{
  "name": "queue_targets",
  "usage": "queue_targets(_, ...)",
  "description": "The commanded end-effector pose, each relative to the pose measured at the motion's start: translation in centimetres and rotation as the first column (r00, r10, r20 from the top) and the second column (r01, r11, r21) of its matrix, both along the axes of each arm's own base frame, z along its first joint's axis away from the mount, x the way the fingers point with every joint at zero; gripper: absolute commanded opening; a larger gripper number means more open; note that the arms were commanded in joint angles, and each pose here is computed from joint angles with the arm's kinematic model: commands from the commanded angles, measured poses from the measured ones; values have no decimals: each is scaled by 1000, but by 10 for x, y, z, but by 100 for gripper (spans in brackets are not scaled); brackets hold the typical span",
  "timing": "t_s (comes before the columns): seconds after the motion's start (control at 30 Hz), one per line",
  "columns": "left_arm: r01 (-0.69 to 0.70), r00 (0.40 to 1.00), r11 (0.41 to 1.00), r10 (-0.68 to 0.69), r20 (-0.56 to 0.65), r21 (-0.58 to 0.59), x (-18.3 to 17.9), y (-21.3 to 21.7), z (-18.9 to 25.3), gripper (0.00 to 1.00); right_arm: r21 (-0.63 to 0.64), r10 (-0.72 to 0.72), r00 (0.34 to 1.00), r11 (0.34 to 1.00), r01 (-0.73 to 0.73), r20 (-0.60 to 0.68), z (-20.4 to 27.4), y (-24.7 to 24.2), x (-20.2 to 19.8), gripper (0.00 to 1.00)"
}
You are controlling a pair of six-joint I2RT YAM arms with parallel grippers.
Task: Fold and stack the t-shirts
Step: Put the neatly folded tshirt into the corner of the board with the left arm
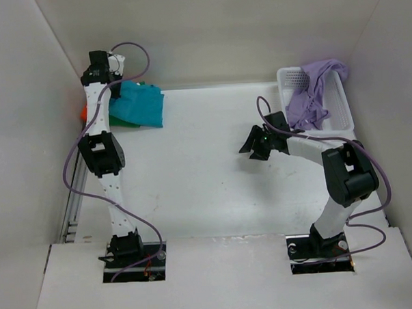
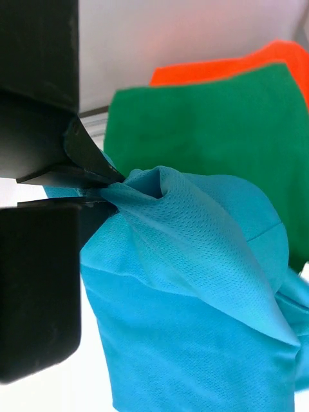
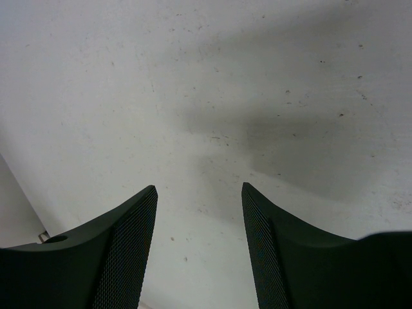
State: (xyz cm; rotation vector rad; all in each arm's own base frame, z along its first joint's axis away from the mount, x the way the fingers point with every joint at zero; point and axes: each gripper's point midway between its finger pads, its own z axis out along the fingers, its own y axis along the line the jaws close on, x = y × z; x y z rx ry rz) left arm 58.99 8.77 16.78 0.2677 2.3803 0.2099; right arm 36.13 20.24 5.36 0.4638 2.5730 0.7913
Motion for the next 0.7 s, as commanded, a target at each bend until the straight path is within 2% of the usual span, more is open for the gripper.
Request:
queue_targets(0.0, -3, 973, 1000, 8, 232, -24, -3, 8, 106, 0, -4, 3, 999, 1000, -3, 43, 12, -3, 3, 60)
queue_targets(0.27, -56, 976, 995, 71, 205, -79, 0, 48, 81, 0, -15, 29, 999, 999, -29, 23, 9, 1, 6, 60)
queue_targets(0.47, -57, 971, 988, 88, 223, -142, 1, 52, 85, 1, -35, 44, 999, 998, -44, 7, 7, 2, 10, 60)
queue_targets(0.57, -65, 967, 989, 96, 236, -136, 1, 62, 88, 1, -42, 51, 999, 998, -51, -1, 6, 4, 11, 60)
queue_targets(0.67, -73, 974, 990, 98, 204, -124, 1, 72, 71, 2, -40, 62, 998, 997, -62, -9, 5, 8, 12, 60)
